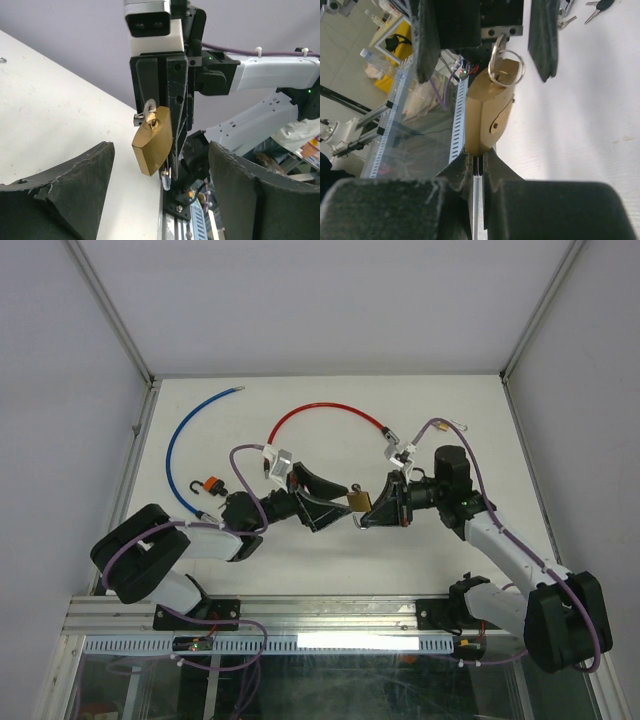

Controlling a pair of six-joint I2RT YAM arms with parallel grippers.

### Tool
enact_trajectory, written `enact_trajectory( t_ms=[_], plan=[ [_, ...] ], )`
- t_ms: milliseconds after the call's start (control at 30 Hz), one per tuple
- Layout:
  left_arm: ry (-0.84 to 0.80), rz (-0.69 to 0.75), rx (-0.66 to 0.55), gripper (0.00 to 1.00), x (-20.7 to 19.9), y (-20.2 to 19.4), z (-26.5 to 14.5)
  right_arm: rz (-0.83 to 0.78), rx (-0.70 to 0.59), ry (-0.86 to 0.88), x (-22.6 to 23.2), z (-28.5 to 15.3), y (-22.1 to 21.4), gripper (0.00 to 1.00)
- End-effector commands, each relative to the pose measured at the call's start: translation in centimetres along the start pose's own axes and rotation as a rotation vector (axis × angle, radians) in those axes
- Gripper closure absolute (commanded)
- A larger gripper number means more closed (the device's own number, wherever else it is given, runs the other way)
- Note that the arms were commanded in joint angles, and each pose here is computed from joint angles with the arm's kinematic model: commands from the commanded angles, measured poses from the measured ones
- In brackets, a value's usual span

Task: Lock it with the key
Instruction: Lock the lock.

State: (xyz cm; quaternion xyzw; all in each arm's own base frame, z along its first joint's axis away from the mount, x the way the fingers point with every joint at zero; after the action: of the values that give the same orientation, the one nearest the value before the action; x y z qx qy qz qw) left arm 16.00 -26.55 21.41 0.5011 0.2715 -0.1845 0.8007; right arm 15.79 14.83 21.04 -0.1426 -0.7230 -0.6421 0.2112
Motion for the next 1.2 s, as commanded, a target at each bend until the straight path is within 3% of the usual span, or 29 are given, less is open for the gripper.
enact_trajectory(
  t_ms=[0, 233, 667, 900, 1067, 1167],
  plan=[
    [-0.146, 0.037, 0.024, 0.2, -1.4, 1.8, -0.9, -0.362, 0.011, 0.079, 0.6, -0.2, 2.0, 1.0],
    [-0.039, 0.039, 0.213, 0.16, -0.2, 1.4, -1.3, -0.368, 0.03, 0.115, 0.8, -0.1, 1.6, 1.0],
    [-0.144, 0.137, 0.263, 0.23, 0.4, 1.5, 0.3, -0.314, 0.043, 0.18, 0.6, 0.7, 0.9, 1.0],
    [-0.267, 0.124, 0.364, 0.45, 0.2, 0.3, 2.1, -0.31, 0.049, 0.178, 0.5, 0.8, 0.7, 1.0],
    [-0.334, 0.133, 0.38, 0.71, -0.5, 0.0, 1.9, -0.313, 0.056, 0.158, 0.3, 0.8, 0.7, 1.0],
    [-0.345, 0.14, 0.377, 0.74, -0.8, 0.2, 1.8, -0.317, 0.066, 0.119, 0.0, 0.8, 0.8, 1.0]
  ],
)
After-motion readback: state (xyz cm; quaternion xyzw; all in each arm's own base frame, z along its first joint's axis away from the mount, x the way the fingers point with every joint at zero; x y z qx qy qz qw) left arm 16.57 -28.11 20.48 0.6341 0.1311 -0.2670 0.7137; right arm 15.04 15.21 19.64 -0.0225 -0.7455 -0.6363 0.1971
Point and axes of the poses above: each gripper's point midway between its finger pads, its own z axis out along the fingers, its own x axis along the line the jaws close on, y = z × x, the point moved 9 cm from there along -z, back along the fingers, and after that the axes turned 7 degrees about -z, right-handed, at the moved point
